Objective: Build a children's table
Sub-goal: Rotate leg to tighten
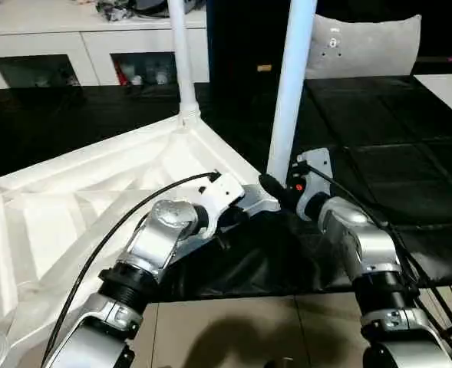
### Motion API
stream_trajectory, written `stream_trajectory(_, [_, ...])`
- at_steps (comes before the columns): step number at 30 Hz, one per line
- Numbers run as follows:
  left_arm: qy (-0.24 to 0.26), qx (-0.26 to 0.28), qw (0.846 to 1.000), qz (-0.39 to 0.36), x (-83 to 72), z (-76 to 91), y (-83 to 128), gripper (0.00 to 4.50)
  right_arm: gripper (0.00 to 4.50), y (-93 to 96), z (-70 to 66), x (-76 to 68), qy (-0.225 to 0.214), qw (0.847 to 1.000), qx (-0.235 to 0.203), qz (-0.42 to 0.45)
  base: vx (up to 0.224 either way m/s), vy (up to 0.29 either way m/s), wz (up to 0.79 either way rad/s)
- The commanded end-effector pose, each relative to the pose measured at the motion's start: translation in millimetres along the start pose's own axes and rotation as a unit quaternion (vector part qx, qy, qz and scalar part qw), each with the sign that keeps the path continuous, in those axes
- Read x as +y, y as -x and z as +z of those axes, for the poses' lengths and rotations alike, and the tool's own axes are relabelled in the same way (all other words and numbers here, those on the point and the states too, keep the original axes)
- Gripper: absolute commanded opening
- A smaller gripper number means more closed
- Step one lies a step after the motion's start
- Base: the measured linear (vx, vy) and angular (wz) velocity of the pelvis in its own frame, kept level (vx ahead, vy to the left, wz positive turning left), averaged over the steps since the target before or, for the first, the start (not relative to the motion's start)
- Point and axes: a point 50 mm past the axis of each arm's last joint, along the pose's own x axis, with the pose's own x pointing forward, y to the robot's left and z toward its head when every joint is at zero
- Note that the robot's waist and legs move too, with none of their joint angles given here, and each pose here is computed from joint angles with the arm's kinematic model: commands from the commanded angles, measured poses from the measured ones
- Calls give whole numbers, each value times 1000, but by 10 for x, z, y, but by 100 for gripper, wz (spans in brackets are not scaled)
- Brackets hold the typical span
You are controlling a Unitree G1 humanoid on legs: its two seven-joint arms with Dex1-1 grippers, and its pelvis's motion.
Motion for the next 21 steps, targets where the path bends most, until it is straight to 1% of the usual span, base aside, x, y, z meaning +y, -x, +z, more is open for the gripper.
stream_trajectory(1, [-45,-16,998,-33,-81,134,-58,0,348,5,-94,157,5,997,13,71,0,0,0])
stream_trajectory(3, [-49,-15,998,-34,-63,115,-39,0,357,49,-82,131,13,997,8,82,0,0,0])
stream_trajectory(4, [-55,-11,998,-36,-39,84,-13,0,357,119,-62,87,24,995,4,97,0,0,0])
stream_trajectory(5, [-58,-10,998,-38,-32,73,-4,0,372,144,-56,71,26,994,3,102,0,0,0])
stream_trajectory(6, [-70,-2,996,-47,2,18,41,0,381,267,-20,-4,39,991,1,128,0,0,0])
stream_trajectory(7, [-75,3,996,-51,18,-9,62,0,398,323,-2,-35,44,989,1,140,0,0,0])
stream_trajectory(8, [-86,6,994,-62,32,-41,94,0,398,400,22,-80,57,986,5,159,0,0,0])
stream_trajectory(10, [-89,7,994,-70,32,-54,107,0,416,428,29,-100,65,984,8,164,0,0,0])
stream_trajectory(11, [-102,5,990,-100,22,-92,152,0,432,495,45,-173,90,981,22,173,0,0,0])
stream_trajectory(12, [-102,5,990,-100,22,-92,152,0,436,495,45,-173,90,981,22,173,0,0,0])
stream_trajectory(13, [-121,3,984,-130,10,-126,192,0,436,542,63,-218,111,976,34,185,0,0,0])
stream_trajectory(17, [-140,3,976,-169,-8,-159,238,0,442,592,97,-216,131,965,44,223,0,0,0])
stream_trajectory(18, [-153,10,970,-187,-5,-182,264,0,442,620,120,-213,144,958,49,244,0,0,0])
stream_trajectory(19, [-161,16,967,-196,1,-193,278,0,442,632,133,-212,152,954,50,255,0,0,0])
stream_trajectory(21, [-179,24,961,-209,12,-206,297,0,442,647,148,-208,153,947,55,276,0,0,0])
